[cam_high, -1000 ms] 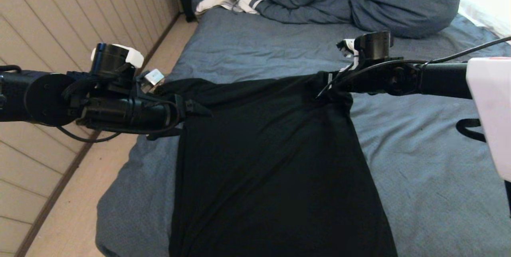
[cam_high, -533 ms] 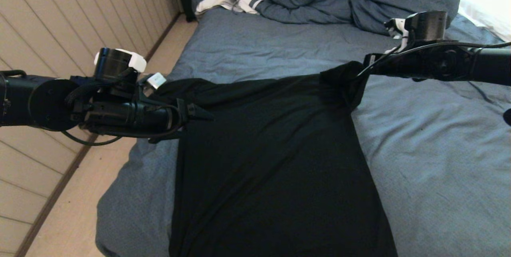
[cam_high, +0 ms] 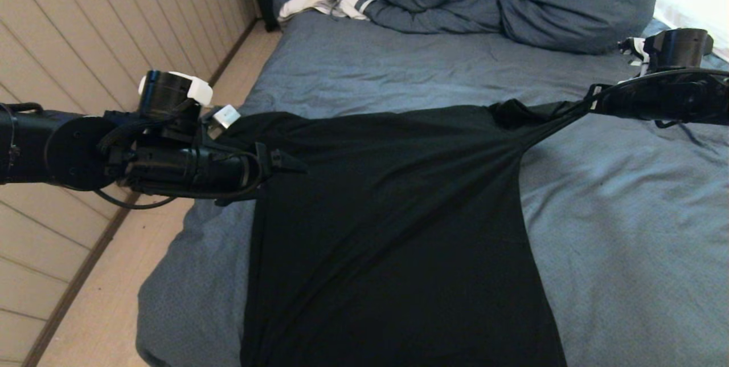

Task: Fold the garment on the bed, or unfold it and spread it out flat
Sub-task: Unford the black T-shirt

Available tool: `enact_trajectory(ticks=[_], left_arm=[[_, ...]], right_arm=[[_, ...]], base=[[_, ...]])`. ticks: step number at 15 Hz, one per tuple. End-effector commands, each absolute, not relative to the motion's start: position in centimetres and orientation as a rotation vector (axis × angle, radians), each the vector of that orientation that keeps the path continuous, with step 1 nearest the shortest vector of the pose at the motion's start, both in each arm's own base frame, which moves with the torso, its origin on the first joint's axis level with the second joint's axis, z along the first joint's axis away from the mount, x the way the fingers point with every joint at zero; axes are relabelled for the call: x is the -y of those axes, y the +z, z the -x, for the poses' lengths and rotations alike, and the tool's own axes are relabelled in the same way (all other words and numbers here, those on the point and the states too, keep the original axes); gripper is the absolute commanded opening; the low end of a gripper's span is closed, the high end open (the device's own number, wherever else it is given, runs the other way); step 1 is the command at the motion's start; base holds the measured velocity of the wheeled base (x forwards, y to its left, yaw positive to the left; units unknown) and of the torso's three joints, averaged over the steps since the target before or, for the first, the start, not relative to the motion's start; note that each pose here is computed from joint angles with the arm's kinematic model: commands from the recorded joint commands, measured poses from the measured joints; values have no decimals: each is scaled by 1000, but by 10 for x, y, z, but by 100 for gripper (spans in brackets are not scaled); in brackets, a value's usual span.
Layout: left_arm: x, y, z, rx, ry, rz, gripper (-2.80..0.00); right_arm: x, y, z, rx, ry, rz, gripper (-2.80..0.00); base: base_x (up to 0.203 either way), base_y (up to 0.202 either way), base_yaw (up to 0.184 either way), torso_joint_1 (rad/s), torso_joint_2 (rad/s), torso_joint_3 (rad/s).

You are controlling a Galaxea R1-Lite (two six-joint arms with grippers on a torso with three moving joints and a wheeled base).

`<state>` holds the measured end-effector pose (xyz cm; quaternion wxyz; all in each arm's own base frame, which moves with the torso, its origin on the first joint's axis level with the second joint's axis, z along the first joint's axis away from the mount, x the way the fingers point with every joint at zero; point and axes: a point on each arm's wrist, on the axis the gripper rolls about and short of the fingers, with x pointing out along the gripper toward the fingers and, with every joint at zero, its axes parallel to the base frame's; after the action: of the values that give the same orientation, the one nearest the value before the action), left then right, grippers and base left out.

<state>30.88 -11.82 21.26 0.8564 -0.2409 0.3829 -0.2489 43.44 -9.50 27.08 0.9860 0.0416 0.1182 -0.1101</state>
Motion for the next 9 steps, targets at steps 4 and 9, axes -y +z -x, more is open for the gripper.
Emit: enact_trajectory(ticks=[4,9], left_arm=[[118,210,-311,-806,-519,510,0],[119,208,-312,-812,-517,510,0]], right_arm=[[124,223,-450,-346,-278,-116,-280],[125,207,-453,-391,-281,-126,-280]], base=[[0,0,0,0,0,0],[0,0,0,0,0,0]])
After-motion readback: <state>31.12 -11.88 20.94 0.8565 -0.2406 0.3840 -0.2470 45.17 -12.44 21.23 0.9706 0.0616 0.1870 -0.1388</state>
